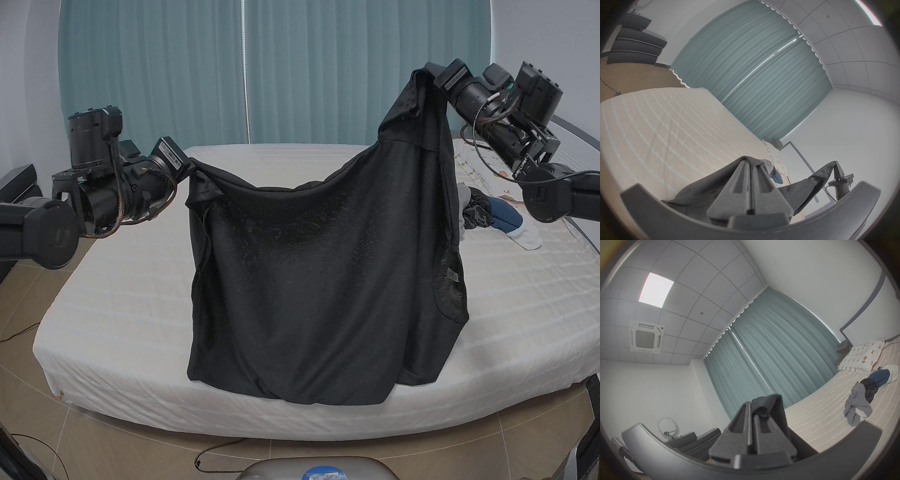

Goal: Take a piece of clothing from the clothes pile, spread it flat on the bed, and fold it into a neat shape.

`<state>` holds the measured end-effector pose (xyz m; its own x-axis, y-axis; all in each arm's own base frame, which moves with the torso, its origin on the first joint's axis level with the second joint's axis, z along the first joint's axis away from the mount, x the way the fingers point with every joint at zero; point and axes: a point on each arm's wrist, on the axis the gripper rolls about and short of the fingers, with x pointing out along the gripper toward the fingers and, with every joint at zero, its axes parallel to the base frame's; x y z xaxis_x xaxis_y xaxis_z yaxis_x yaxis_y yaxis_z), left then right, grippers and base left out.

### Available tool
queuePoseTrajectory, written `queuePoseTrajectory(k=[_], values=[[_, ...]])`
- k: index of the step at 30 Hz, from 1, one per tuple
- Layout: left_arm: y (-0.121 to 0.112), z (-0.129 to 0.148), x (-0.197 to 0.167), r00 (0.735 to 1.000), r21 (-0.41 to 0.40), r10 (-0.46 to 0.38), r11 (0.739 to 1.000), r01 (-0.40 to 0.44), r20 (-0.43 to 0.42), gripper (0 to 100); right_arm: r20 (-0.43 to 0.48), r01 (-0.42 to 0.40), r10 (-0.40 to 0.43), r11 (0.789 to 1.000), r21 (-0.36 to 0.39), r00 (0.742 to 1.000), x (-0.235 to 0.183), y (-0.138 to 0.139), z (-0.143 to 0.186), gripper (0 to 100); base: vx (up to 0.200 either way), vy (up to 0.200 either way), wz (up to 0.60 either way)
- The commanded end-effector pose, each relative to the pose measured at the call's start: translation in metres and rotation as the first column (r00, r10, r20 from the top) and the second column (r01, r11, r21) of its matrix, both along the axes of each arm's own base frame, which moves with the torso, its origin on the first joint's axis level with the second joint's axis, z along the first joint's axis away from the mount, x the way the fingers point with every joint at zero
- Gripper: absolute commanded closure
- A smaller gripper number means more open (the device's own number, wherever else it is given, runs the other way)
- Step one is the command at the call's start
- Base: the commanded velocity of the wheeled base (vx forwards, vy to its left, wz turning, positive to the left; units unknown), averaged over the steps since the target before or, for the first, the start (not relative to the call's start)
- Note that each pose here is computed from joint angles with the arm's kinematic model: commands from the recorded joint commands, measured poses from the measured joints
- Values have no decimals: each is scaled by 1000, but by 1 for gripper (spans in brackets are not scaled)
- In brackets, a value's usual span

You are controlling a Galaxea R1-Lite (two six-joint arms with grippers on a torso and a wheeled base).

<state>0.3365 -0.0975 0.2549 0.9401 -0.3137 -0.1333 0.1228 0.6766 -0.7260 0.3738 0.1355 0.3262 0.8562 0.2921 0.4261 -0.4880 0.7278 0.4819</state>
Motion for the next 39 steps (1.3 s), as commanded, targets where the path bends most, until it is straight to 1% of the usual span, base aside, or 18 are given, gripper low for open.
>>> queuePoseTrajectory(k=[1, 4, 5, 6, 11, 12, 15, 22, 25, 27, 28, 29, 30, 31, 35, 37, 38, 39], values=[[-5, -31, 28, 997, 21, 9, 1000, -8, -73, 100, -72, 0, -2, 1000, -27, 997, 26, 9, -36, 100, 200, 0, 0], [-5, -38, 34, 996, 24, 12, 1000, -10, -88, 100, -86, 0, -3, 999, -32, 996, 31, 11, -43, 100, 200, 0, 0], [-7, -51, 43, 993, 32, 12, 999, -9, -119, 100, -109, -2, -2, 999, -41, 994, 39, 14, -55, 100, 200, 0, 0], [-7, -53, 44, 992, 34, 13, 999, -8, -124, 100, -113, -3, -2, 999, -43, 994, 40, 14, -57, 100, 200, 0, 0], [-6, -84, 70, 986, 49, 46, 998, -38, -160, 100, -177, -1, -13, 997, -80, 984, 63, 23, -100, 100, 0, 0, 0], [-6, -86, 71, 986, 50, 46, 998, -38, -163, 100, -180, -1, -14, 997, -82, 984, 64, 23, -103, 100, 0, 0, 0], [-10, -110, 81, 978, 60, 40, 998, -28, -202, 100, -216, 17, -38, 995, -96, 976, 81, 20, -133, 100, 0, 0, 0], [-18, -155, 112, 982, 42, 72, 997, -66, -176, 100, -270, 64, -92, 992, -111, 958, 107, 13, -177, 100, 0, 0, 0], [-21, -168, 117, 981, 31, 71, 997, -66, -181, 100, -291, 79, -111, 990, -118, 950, 115, 12, -192, 100, 0, 0, 0], [-22, -181, 123, 978, 36, 76, 997, -71, -196, 100, -315, 90, -125, 988, -125, 941, 121, 12, -210, 100, 0, 0, 0], [-22, -184, 124, 977, 38, 77, 997, -70, -201, 100, -322, 90, -127, 988, -128, 938, 123, 13, -214, 0, 0, 0, 0], [-23, -189, 128, 976, 36, 80, 997, -74, -203, 0, -336, 88, -129, 987, -134, 933, 125, 13, -225, 0, 0, 0, 0], [-23, -189, 128, 976, 36, 80, 997, -74, -203, 0, -336, 88, -129, 987, -134, 933, 125, 13, -225, 0, 0, 0, 0], [-22, -200, 135, 973, 35, 86, 996, -80, -213, 0, -371, 80, -130, 986, -149, 919, 128, 16, -246, 0, 0, 0, 0], [-23, -220, 141, 963, 63, 125, 992, -113, -238, 0, -448, 70, -144, 981, -179, 882, 132, 15, -279, 0, 0, 0, 0], [-23, -220, 141, 963, 63, 125, 992, -113, -238, 0, -448, 70, -144, 981, -179, 882, 132, 15, -279, 0, 0, 0, 0], [-17, -231, 143, 953, 83, 164, 985, -148, -254, 0, -513, 80, -177, 976, -204, 840, 134, 2, -296, 0, 0, 0, 0], [-13, -233, 143, 951, 89, 176, 983, -158, -255, 0, -529, 88, -189, 974, -211, 827, 134, -2, -299, 0, 0, 0, 0]])
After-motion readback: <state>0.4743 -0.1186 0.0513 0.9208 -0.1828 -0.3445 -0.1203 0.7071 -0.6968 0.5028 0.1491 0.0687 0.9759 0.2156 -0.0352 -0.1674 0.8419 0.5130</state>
